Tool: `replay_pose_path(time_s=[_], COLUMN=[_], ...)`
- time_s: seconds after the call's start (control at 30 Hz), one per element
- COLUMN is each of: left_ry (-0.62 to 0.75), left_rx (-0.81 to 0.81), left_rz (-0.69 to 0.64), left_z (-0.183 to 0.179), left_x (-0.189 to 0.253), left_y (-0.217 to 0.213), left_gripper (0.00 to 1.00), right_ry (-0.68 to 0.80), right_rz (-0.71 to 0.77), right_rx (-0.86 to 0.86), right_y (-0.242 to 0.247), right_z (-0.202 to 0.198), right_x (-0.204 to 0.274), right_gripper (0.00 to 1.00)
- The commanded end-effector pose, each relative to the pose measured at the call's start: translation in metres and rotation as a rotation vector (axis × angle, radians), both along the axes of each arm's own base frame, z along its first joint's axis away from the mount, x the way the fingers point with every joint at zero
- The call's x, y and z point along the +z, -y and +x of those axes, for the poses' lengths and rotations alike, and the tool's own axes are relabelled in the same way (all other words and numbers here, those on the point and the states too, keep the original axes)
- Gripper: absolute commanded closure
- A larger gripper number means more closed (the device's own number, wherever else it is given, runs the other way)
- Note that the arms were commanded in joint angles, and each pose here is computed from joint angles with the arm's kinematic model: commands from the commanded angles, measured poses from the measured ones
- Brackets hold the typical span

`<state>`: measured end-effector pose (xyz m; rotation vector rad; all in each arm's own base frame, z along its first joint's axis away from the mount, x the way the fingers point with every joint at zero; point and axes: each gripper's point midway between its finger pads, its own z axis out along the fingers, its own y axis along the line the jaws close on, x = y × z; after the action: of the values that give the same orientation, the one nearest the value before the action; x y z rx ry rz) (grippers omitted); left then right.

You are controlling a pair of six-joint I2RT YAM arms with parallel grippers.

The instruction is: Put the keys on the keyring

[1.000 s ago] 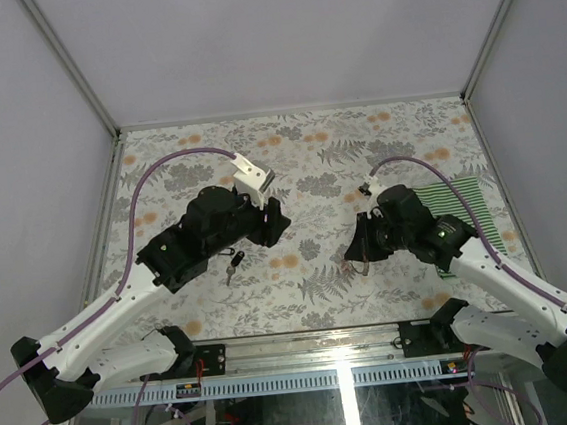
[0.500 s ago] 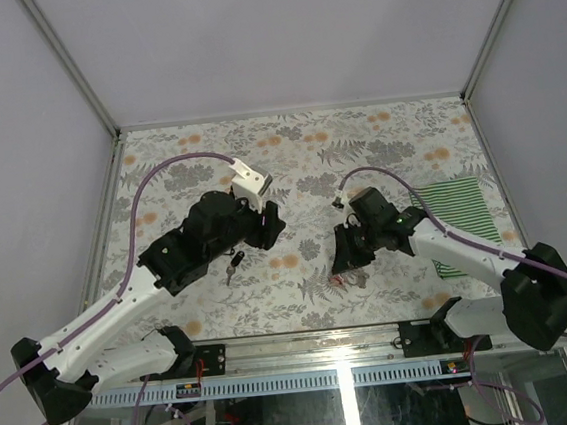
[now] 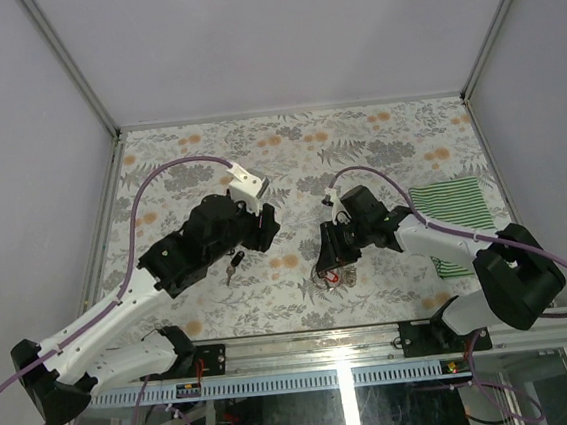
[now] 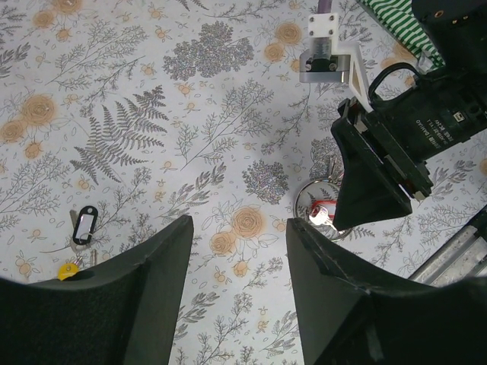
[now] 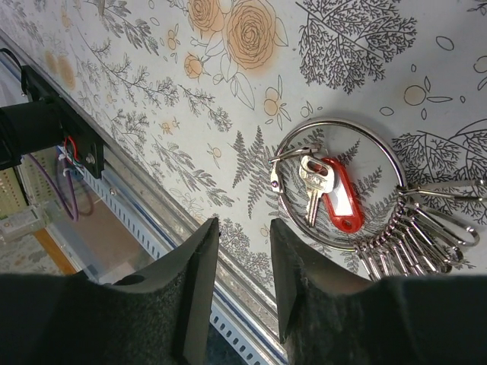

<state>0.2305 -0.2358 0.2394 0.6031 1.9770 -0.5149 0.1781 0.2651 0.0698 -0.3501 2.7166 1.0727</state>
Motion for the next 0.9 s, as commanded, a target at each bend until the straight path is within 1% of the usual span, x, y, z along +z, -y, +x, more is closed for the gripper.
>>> replay_pose_path(time_s=[0.0,0.07,0.2,0.27,0.37,0.47,0.57,0.7,0.87], left_ry=[0.009,0.009,-0.012,-0.029,-0.048,-0.059,-0.056,-0.056,-0.062], left_rx=[0.030,0.037,0.046,0.047,0.051,0.036,0.032,0.021,0.053], left_rz=[0.003,-0.010,-0.043,-0.048,-0.046,-0.037,-0.001,0.038,0.071], left_z=[0.002,0.002,0.001,0.000,0.000,0.001,0.004,0.008,0.012], left_x=[-0.001,-0.001,-0.006,-0.011,-0.017,-0.020,-0.023,-0.029,-0.035], left_y=[-0.006,-0.007,-0.004,-0.002,-0.001,0.001,-0.002,-0.006,-0.014], left_gripper=[0.46,0.46,0.46,0.46,0.46,0.45,0.45,0.45,0.46], right_ry=[0.093,0.145,0.242,0.278,0.309,0.317,0.307,0.252,0.193], right_rz=[0.045,0.015,-0.114,-0.173,-0.223,-0.280,-0.301,-0.343,-0.387], right_rx=[0.021,0.012,-0.039,-0.087,-0.168,-0.256,-0.307,-0.336,-0.347], right_y=[-0.008,0.000,0.028,0.042,0.059,0.073,0.075,0.071,0.064], right_z=[0.010,0.013,0.021,0.025,0.028,0.033,0.040,0.048,0.056], right_x=[0.022,0.027,0.030,0.031,0.031,0.026,0.022,0.009,-0.011], right_gripper=[0.60,0.60,0.60,0.60,0.60,0.59,0.60,0.61,0.63])
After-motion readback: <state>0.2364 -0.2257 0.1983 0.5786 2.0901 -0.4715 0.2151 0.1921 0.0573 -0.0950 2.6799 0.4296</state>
